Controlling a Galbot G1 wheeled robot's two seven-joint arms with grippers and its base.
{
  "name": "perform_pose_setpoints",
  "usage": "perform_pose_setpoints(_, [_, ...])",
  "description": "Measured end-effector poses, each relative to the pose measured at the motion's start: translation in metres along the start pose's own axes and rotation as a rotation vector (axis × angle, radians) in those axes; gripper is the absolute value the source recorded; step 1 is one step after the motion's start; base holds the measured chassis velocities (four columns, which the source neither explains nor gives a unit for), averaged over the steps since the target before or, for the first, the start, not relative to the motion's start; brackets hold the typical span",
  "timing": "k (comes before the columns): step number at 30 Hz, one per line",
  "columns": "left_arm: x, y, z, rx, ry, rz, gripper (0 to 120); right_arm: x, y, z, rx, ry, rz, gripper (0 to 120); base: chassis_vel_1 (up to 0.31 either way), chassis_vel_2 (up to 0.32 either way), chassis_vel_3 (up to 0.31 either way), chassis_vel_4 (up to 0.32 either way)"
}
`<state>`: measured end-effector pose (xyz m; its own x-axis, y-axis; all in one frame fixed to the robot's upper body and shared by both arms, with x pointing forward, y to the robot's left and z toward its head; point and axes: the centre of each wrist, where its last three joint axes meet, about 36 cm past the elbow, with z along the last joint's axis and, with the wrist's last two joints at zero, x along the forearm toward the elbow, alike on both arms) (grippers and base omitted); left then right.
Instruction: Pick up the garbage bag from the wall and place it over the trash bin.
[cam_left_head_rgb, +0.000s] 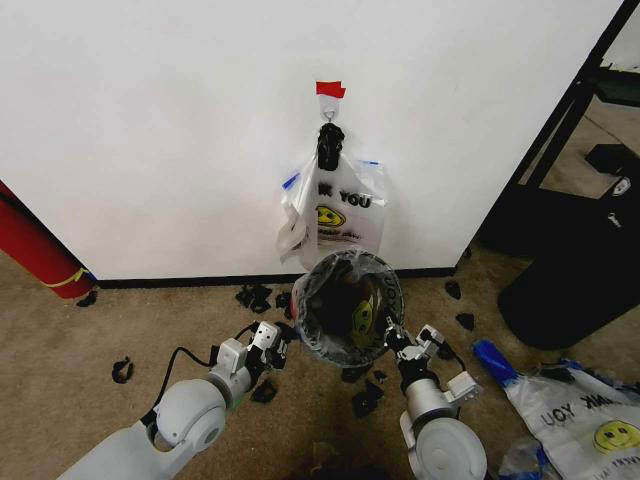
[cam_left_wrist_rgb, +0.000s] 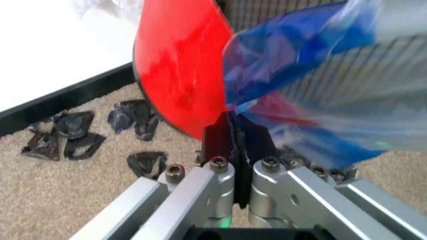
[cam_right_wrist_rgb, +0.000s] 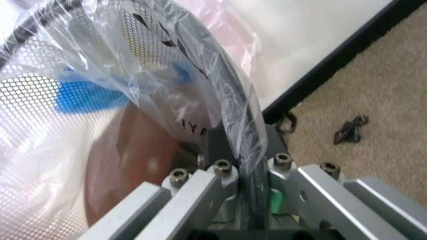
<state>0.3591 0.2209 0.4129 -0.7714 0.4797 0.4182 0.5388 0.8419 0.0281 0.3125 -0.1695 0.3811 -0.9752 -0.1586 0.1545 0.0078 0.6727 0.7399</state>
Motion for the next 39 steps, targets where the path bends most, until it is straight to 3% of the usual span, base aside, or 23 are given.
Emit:
perform_pose_setpoints(5, [0.0, 0.0, 0.003, -0.007, -0.026, 0.012, 0, -0.002, 0.002, -0.001, -0.022, 0.022, 0.025, 0, 0.0, 0.0, 0.0, 0.0])
perform_pose_setpoints(7, [0.001, 0.001, 0.006, -0.018, -0.03, 0.032, 6, -0.004, 0.002, -0.003, -0.032, 0.026, 0.039, 0, 0.0, 0.0, 0.0, 0.0])
perform_pose_setpoints(11, [0.004, 0.004, 0.009, -0.068, -0.055, 0.094, 26, -0.015, -0.002, -0.008, -0.057, 0.023, 0.079, 0, 0.0, 0.0, 0.0, 0.0])
perform_pose_setpoints(21, [0.01, 0.017, 0.005, -0.104, -0.098, 0.177, 57, -0.029, -0.002, -0.02, -0.109, 0.028, 0.144, 0, 0.0, 0.0, 0.0, 0.0])
perform_pose_setpoints(31, [0.02, 0.024, 0.005, -0.168, -0.113, 0.32, 97, -0.032, -0.011, -0.028, -0.109, 0.01, 0.179, 0, 0.0, 0.0, 0.0, 0.0])
perform_pose_setpoints(39, [0.016, 0.02, 0.007, -0.115, -0.098, 0.238, 100, -0.026, -0.01, -0.026, -0.101, 0.015, 0.171, 0, 0.0, 0.0, 0.0, 0.0])
